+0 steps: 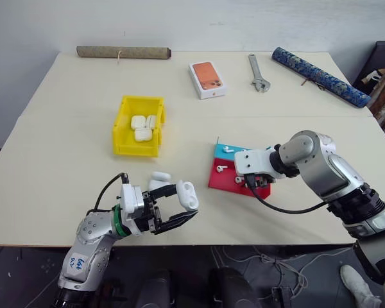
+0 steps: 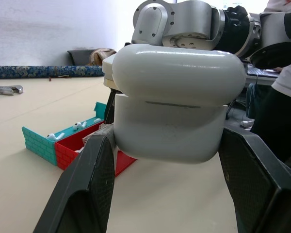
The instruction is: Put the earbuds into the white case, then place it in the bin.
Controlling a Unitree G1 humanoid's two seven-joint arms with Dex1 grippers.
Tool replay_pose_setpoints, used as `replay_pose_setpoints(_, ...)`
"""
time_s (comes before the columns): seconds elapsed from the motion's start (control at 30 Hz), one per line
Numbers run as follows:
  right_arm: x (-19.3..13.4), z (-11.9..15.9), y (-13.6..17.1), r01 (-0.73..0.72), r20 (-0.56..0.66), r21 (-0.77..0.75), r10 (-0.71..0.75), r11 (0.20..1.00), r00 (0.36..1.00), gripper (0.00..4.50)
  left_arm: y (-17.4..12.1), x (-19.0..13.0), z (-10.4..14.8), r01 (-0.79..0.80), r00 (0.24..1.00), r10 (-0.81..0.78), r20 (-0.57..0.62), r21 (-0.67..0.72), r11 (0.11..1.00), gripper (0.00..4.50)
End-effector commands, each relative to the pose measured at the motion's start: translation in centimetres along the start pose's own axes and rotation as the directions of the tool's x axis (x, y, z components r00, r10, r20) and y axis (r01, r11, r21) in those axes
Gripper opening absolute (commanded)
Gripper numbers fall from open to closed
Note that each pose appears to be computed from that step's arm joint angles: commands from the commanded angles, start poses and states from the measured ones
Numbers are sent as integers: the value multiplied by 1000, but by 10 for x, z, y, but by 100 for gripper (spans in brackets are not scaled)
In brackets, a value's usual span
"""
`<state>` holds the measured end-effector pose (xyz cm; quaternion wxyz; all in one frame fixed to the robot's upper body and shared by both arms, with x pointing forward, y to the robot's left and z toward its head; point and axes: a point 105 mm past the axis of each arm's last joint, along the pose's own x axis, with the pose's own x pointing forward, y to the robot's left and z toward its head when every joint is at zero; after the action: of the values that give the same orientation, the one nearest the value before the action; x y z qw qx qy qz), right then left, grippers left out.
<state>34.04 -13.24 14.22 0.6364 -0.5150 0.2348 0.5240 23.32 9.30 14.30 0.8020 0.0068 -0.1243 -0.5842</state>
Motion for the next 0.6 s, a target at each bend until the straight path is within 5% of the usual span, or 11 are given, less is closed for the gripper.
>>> replay_pose_setpoints(0.03,1,2,1,-6,5,-9,6,1000,1000,213,-3,1,9,16,1000,-17,25,21,1000,274)
replay_pose_setpoints(0.47,6,0,5,-39,15,21,38,999,999,213,-3,0,9,14,1000,-15,18,21,1000,274)
replay_pose_setpoints(0.6,8,0,6,-43,13,20,43,999,999,126,-4,0,9,13,1000,-13,18,20,1000,274)
